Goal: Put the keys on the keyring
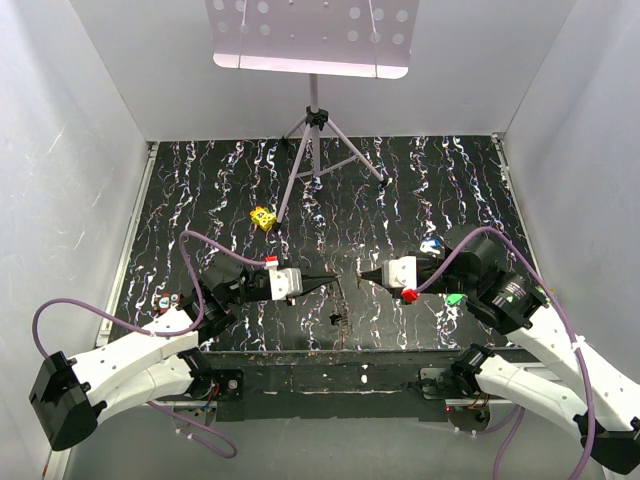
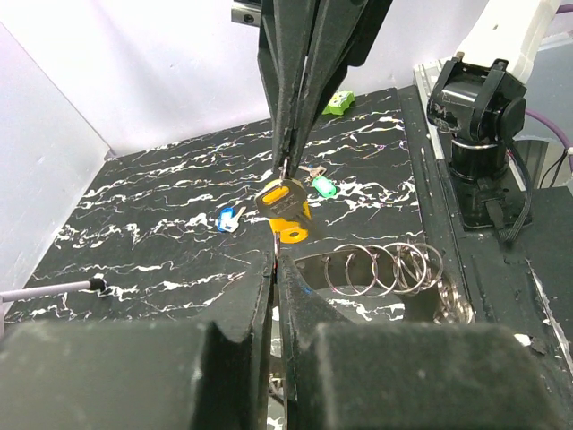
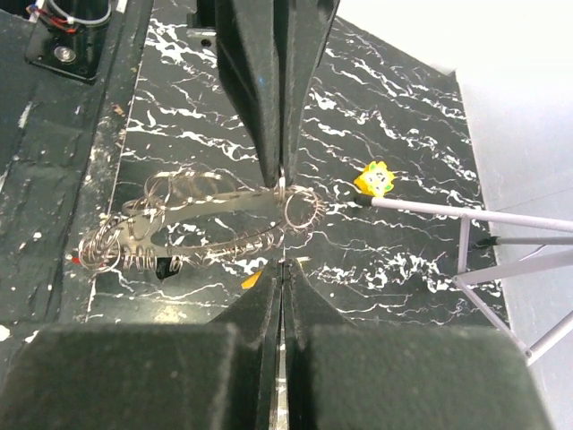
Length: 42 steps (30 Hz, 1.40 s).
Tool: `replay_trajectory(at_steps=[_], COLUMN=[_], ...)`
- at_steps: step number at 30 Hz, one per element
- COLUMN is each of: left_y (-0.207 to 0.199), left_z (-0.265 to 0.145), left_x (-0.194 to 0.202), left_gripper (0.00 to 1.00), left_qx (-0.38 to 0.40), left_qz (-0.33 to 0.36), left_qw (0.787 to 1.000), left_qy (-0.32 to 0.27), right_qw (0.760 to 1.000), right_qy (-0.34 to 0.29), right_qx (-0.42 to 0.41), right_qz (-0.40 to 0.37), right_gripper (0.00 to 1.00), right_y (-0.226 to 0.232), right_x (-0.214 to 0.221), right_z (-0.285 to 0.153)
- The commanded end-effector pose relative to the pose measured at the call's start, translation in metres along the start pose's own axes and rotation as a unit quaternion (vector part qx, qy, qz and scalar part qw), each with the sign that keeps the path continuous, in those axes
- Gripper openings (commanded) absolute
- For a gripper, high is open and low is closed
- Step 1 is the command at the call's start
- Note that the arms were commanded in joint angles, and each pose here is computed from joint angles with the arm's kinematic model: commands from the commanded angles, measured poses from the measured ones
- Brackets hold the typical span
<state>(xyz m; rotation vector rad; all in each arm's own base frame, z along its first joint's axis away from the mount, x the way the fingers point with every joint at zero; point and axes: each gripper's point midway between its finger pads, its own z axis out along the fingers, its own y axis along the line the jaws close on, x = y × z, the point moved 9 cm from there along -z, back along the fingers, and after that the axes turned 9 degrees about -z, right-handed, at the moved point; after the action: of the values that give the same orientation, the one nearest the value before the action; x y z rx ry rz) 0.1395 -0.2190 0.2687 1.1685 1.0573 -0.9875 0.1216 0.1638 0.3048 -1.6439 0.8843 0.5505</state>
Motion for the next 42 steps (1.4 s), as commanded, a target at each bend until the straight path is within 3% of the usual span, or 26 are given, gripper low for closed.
replay_trajectory(at_steps=[1, 42], left_y=[0.000, -0.007], left_z=[-0.002, -0.001], left_x=[-0.013, -0.017], left_gripper=[0.00, 0.00], left_qx=[-0.008, 0.011], left_qz=[0.023, 0.022], left_qw=[0.999, 0.999], left_qy=[-0.034, -0.047], right_qw=[0.999, 0.999], right_qy=[-0.021, -0.047], right_qx=[0.030, -0.005], right_qz=[-0.020, -0.011], right_gripper=[0.01, 0.01], right_y=[-0.010, -0.001], right_x=[-0.007, -0.010], right_z=[0.006, 0.025])
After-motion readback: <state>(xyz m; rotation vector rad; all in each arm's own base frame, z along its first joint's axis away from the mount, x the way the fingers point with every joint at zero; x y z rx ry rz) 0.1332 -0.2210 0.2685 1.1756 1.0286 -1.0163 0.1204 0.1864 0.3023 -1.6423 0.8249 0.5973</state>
